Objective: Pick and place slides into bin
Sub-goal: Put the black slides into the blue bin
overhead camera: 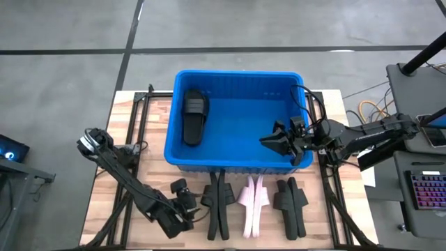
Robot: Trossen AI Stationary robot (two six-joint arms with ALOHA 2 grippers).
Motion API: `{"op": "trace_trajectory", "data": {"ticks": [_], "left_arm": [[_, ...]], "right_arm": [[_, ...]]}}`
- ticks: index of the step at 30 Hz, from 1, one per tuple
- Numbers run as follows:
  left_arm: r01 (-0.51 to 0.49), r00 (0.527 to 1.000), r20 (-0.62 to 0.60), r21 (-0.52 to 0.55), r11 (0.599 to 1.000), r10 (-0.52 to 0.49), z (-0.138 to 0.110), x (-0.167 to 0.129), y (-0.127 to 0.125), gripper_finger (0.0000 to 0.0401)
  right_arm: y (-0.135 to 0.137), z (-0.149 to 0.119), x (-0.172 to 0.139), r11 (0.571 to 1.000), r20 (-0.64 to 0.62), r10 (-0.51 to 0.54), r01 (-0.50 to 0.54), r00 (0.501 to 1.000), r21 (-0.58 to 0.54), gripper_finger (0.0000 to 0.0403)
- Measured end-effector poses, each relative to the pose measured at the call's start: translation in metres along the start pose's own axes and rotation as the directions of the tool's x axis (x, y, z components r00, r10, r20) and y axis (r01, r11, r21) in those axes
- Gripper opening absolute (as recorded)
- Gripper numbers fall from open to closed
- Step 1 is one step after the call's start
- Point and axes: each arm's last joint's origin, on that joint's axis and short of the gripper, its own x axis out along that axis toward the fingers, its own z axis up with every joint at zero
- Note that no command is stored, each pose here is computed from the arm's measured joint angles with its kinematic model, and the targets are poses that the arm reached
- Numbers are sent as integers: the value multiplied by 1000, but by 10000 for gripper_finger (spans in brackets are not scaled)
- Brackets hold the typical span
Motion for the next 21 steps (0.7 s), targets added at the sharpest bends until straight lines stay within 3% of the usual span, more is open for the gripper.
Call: {"op": "trace_trajectory", "data": {"ticks": [3,11,21], "left_arm": [[32,999,36,-37,999,-30,-4,5,0,206],[-36,996,75,-193,980,51,-21,14,14,206],[-16,993,113,-229,973,43,-28,23,22,193]], "right_arm": [[0,0,0,1000,0,0,0,1000,18,74],[0,0,0,998,1,1,-1,1000,68,70],[0,0,0,998,2,1,-1,1000,68,74]]}}
